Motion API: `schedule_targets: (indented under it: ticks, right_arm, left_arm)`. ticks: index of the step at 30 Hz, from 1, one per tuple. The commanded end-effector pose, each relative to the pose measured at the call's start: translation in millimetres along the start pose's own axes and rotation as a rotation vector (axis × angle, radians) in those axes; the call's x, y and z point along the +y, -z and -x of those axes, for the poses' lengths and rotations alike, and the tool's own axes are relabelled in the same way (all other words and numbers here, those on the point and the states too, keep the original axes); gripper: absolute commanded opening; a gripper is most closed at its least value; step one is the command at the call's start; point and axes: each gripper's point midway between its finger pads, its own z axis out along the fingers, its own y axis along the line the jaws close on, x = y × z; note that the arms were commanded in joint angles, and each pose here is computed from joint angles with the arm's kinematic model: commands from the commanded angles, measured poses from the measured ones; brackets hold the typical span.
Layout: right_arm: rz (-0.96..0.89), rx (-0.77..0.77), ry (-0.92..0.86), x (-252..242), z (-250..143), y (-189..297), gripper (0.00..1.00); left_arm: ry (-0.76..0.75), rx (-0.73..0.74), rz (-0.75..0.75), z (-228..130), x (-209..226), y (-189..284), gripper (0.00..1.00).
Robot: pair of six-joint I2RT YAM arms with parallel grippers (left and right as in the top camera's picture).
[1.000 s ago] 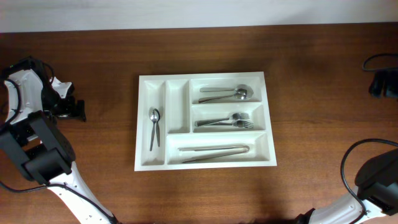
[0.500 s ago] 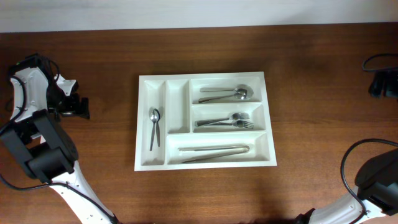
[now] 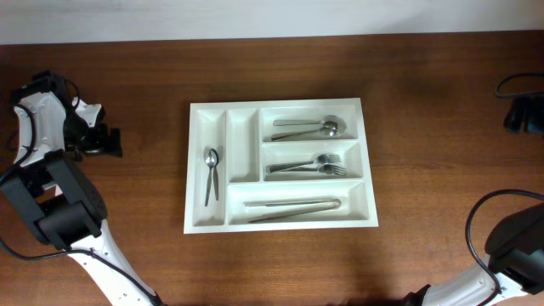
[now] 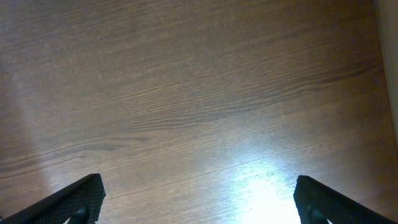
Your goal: Pack container
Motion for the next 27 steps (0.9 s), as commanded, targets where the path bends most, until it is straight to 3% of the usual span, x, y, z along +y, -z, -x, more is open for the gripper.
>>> schedule_targets:
  ticks: [1,5,14,27]
  right_arm:
    - [-0.004,-0.001,-0.013,-3,-1,1,0.99]
    - [-0.004,-0.001,-0.013,-3,-1,1,0.99]
    - [-0.005,-0.001,-0.013,-3,-1,1,0.99]
    - [-0.004,-0.001,-0.013,-3,-1,1,0.99]
  left_arm:
    - [0.071,-0.037,-0.03,5,-5,4,0.99]
    - [0.149,-0.072,-0.018,14,-1,5,0.99]
    - [0.056,-0.051,0.071,8,20,5,0.99]
    - [0.118,-0.005,0.111,-20,65,6,0.99]
